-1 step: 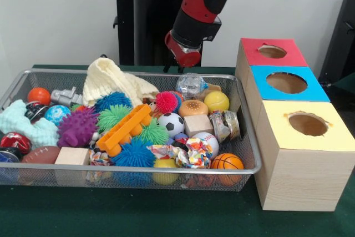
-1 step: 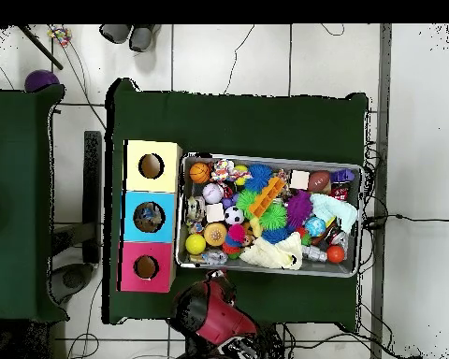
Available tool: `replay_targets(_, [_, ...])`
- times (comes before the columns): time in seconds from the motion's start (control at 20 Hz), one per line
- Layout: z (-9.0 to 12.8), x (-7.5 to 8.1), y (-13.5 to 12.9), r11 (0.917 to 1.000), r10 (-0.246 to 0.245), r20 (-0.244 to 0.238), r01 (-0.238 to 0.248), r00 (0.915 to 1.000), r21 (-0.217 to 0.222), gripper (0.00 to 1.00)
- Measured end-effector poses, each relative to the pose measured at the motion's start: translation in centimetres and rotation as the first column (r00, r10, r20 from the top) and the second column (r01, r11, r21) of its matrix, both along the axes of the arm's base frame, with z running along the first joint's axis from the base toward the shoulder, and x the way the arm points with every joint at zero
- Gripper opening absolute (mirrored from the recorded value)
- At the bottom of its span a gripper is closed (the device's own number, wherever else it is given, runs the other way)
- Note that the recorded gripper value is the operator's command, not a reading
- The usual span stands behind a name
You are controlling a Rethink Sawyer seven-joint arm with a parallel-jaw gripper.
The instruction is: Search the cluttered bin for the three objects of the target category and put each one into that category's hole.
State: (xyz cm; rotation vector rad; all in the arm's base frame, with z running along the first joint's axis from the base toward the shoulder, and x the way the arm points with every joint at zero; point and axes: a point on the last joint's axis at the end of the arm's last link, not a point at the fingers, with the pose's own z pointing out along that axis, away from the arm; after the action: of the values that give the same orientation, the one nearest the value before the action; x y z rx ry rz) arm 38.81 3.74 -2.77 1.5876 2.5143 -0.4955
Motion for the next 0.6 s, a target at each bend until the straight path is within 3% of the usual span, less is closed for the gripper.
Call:
replay_targets(0.3, [2.4,0.3,0.9,0.9998,0.019,-0.014,-0.019,0.9997,-0.011,1.00])
replay_targets(0.6, [5.7,1.3,1.9,0.9999,0.008,-0.032,-0.008,0.9994,0.011,1.00])
